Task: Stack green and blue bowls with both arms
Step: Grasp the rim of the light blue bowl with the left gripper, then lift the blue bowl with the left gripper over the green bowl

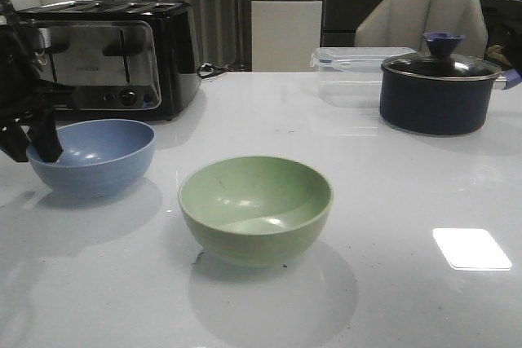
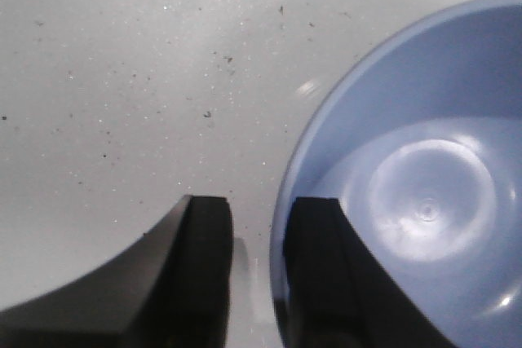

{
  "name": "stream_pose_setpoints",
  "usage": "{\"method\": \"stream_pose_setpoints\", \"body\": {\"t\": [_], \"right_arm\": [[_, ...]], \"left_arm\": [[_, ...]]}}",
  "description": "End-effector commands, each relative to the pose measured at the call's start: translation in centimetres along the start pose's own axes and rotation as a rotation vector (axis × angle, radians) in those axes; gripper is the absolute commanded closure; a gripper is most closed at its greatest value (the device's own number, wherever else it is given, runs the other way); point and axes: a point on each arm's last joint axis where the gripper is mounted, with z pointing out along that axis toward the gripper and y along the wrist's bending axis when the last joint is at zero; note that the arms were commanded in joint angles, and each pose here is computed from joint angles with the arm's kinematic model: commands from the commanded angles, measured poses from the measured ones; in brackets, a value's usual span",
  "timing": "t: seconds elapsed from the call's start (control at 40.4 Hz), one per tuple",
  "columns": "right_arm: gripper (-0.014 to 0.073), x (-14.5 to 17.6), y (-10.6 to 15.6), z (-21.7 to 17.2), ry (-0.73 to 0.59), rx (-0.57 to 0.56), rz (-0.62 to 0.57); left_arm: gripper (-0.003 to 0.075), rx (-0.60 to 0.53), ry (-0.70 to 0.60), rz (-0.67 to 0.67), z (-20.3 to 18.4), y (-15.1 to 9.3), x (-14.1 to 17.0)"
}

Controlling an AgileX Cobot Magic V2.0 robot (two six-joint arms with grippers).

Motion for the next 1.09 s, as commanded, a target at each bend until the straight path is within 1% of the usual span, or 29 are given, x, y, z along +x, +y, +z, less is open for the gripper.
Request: {"method": "stream_pose_setpoints", "body": {"t": [0.0, 0.049, 0.173, 0.272, 0.42, 0.544, 0.668, 0.866, 0.94, 1.063], "right_arm": [[0.0148, -1.2, 0.0, -0.7, -0.092, 0.008, -0.012], [0.0148, -1.2, 0.0, -0.7, -0.092, 0.008, -0.012], [0.0148, -1.2, 0.0, -0.7, -0.092, 0.008, -0.012], [0.0148, -1.2, 0.0, -0.7, -0.092, 0.008, -0.012], [0.0148, -1.2, 0.0, -0.7, -0.092, 0.008, -0.012], [0.0148, -1.2, 0.0, -0.7, -0.092, 0.008, -0.012], [0.0148, -1.2, 0.0, -0.7, -0.092, 0.008, -0.012], [0.0148, -1.2, 0.0, -0.7, -0.092, 0.008, -0.012], [0.0148, -1.2, 0.0, -0.7, -0.092, 0.008, -0.012], [0.0148, -1.2, 0.0, -0.7, -0.092, 0.008, -0.012]], "left_arm": [[0.0598, 0.012, -0.105, -0.001, -2.8, -0.5, -1.4], [0.0632, 0.016, -0.099, -0.005, -2.8, -0.6, -1.3], [0.0627, 0.030, -0.083, -0.004, -4.0, -0.8, -1.5], [0.0627, 0.065, -0.088, 0.041, -6.0, -1.6, -1.6], [0.0627, 0.119, -0.146, 0.131, -9.9, -3.7, -1.3], [0.0627, 0.157, -0.194, 0.175, -12.8, -5.7, -0.7], [0.0627, 0.220, -0.191, 0.225, -14.5, -8.3, 0.3], [0.0627, 0.290, -0.168, 0.351, -14.8, -13.1, 1.8], [0.0627, 0.310, -0.166, 0.394, -14.3, -14.9, 2.2], [0.0627, 0.325, -0.158, 0.429, -12.7, -16.8, 2.5]]}}
